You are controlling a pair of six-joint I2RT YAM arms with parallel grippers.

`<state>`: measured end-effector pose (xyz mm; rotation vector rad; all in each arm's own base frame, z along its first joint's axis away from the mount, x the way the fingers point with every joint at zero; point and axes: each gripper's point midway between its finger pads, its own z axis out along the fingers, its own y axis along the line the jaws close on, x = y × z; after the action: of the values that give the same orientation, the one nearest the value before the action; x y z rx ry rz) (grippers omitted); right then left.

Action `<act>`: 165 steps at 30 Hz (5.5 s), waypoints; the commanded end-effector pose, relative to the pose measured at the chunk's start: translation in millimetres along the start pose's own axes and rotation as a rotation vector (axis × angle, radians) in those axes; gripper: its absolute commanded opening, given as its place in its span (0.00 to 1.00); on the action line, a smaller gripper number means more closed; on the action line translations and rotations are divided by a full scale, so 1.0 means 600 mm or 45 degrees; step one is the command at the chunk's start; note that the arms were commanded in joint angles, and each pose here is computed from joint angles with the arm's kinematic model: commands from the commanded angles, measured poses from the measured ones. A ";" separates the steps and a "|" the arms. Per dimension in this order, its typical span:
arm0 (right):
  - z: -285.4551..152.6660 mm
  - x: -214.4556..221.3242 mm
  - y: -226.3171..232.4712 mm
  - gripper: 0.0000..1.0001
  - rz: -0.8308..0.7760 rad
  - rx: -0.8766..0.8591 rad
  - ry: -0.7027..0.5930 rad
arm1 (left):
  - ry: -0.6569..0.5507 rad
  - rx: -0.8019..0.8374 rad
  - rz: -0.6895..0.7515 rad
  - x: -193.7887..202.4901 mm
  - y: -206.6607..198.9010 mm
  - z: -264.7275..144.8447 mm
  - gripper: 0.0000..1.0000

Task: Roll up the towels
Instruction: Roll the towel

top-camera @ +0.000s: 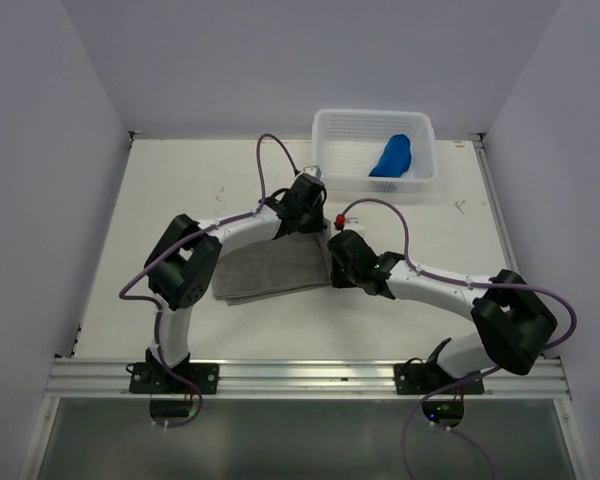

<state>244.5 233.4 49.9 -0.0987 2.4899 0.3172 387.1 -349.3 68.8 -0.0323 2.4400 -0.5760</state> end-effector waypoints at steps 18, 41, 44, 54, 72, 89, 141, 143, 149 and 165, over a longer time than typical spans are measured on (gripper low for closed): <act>0.032 -0.005 0.076 0.05 0.087 -0.197 0.034 | -0.173 -0.027 0.085 -0.063 0.047 -0.003 0.00; -0.044 -0.094 0.065 0.45 0.354 -0.392 -0.078 | -0.078 -0.077 0.183 -0.009 0.089 0.034 0.00; -0.036 -0.105 0.046 0.45 0.452 -0.423 -0.078 | -0.072 -0.076 0.178 -0.008 0.090 0.035 0.00; 0.018 -0.096 0.042 0.52 0.593 -0.501 -0.009 | -0.061 -0.077 0.180 -0.001 0.093 0.031 0.00; 0.083 -0.024 0.030 0.56 0.570 -0.475 0.127 | -0.046 -0.121 0.189 0.009 0.109 0.029 0.00; -0.020 -0.078 -0.006 0.60 0.533 -0.382 -0.030 | -0.030 -0.136 0.195 0.017 0.118 0.028 0.00; 0.032 -0.022 0.006 0.00 0.115 -0.146 0.024 | -0.038 -0.058 0.139 0.018 0.104 -0.008 0.30; 0.029 -0.019 -0.005 0.00 0.084 -0.076 0.013 | -0.037 -0.050 0.129 0.017 0.102 -0.012 0.36; 0.011 -0.021 -0.041 0.00 0.013 0.071 -0.033 | -0.020 -0.043 0.120 0.021 0.101 -0.028 0.45; -0.038 -0.045 -0.067 0.00 -0.318 0.207 -0.117 | 0.018 0.147 0.085 0.030 0.058 -0.061 0.49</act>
<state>249.4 194.1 57.2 -0.2729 2.4371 0.1090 351.8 -306.2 50.2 0.1201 2.4515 -0.6341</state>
